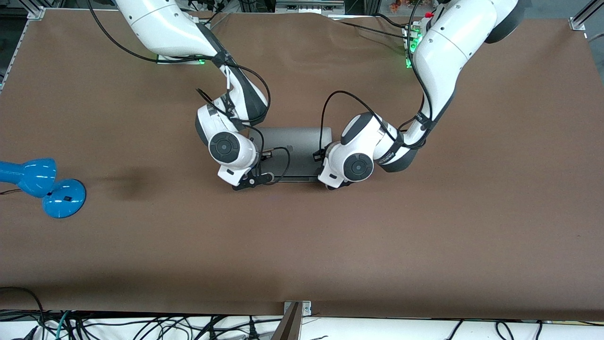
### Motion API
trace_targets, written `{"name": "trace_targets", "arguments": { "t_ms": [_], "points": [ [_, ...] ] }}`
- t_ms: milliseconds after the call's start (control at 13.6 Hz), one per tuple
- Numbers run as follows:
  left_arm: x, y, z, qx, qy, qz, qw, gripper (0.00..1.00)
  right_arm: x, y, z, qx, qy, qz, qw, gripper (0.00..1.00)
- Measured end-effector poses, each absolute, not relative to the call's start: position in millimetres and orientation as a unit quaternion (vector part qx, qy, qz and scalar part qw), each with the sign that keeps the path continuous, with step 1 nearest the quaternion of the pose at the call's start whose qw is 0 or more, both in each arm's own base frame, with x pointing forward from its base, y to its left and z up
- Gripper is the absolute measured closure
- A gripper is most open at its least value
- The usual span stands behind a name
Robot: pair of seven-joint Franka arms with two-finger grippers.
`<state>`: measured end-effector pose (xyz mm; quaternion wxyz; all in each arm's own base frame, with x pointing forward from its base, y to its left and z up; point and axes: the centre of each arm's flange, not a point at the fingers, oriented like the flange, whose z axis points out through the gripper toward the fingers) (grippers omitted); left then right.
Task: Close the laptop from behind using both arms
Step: 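Push the screen down with both grippers onto the keyboard, then lift both grippers off the closed laptop and draw them apart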
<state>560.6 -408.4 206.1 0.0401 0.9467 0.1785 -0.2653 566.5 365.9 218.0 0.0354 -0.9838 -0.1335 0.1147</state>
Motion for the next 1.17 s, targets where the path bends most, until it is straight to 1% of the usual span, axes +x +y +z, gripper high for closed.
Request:
{"name": "trace_targets", "arguments": {
  "t_ms": [440, 660, 806, 880, 953, 1026, 1099, 1173],
  "points": [
    [570, -407, 181, 0.95, 0.178, -0.256, 0.035, 0.99, 573, 368, 200, -0.985, -0.139, 0.092, 0.041, 0.99],
    [571, -406, 174, 0.949, 0.18, -0.256, 0.036, 0.99, 577, 369, 205, -0.985, -0.141, 0.083, 0.045, 0.99],
    [571, -406, 173, 0.949, 0.18, -0.256, 0.036, 0.99, 587, 369, 217, -0.986, -0.139, 0.071, 0.05, 0.99],
    [571, -406, 173, 0.949, 0.181, -0.256, 0.036, 0.99, 594, 366, 224, -0.987, -0.135, 0.067, 0.052, 0.94],
    [572, -406, 173, 0.949, 0.181, -0.256, 0.036, 0.99, 600, 361, 229, -0.988, -0.13, 0.065, 0.053, 0.87],
    [573, -406, 174, 0.949, 0.181, -0.255, 0.037, 0.95, 605, 355, 233, -0.988, -0.127, 0.066, 0.054, 0.87],
    [575, -405, 177, 0.95, 0.182, -0.252, 0.038, 0.95, 609, 352, 236, -0.989, -0.124, 0.065, 0.054, 0.8],
    [579, -404, 182, 0.95, 0.183, -0.248, 0.041, 0.87, 610, 351, 241, -0.989, -0.123, 0.065, 0.055, 0.7]
  ]
}}
